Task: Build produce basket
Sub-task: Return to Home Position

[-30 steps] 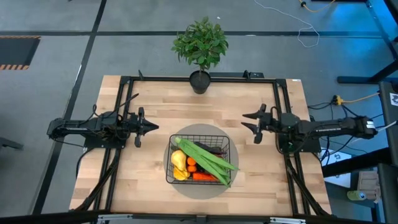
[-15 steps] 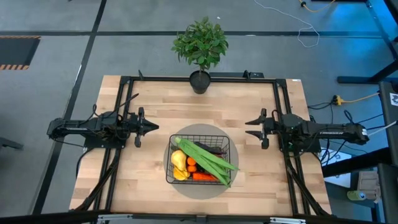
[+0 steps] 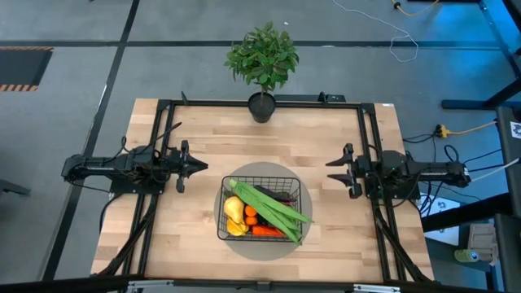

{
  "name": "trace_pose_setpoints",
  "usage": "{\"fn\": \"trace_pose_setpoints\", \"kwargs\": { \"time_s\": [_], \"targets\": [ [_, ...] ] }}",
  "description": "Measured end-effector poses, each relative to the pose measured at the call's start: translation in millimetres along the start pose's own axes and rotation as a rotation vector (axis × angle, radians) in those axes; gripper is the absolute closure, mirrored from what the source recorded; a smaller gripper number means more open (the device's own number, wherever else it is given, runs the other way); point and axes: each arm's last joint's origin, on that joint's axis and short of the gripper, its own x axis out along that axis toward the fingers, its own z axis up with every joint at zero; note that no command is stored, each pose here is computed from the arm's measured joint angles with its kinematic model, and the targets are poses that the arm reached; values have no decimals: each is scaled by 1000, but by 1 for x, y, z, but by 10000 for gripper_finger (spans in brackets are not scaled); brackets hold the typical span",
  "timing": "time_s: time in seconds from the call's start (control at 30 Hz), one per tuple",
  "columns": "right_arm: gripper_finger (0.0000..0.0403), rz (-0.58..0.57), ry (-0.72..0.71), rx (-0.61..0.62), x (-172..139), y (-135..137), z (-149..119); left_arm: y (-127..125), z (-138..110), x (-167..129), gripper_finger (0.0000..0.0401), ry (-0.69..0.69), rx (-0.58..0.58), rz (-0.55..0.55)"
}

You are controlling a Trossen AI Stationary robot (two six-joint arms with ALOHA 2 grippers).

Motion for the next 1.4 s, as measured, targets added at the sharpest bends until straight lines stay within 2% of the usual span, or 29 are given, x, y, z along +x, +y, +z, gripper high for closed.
{"fn": "trace_pose_setpoints", "kwargs": {
  "time_s": [0.7,1.4],
  "targets": [
    [215,14,-1,-3,0,2,0,0,0,0,401,0,0,0],
    [215,13,-2,-3,0,1,0,0,0,0,370,0,0,0]
  ]
}}
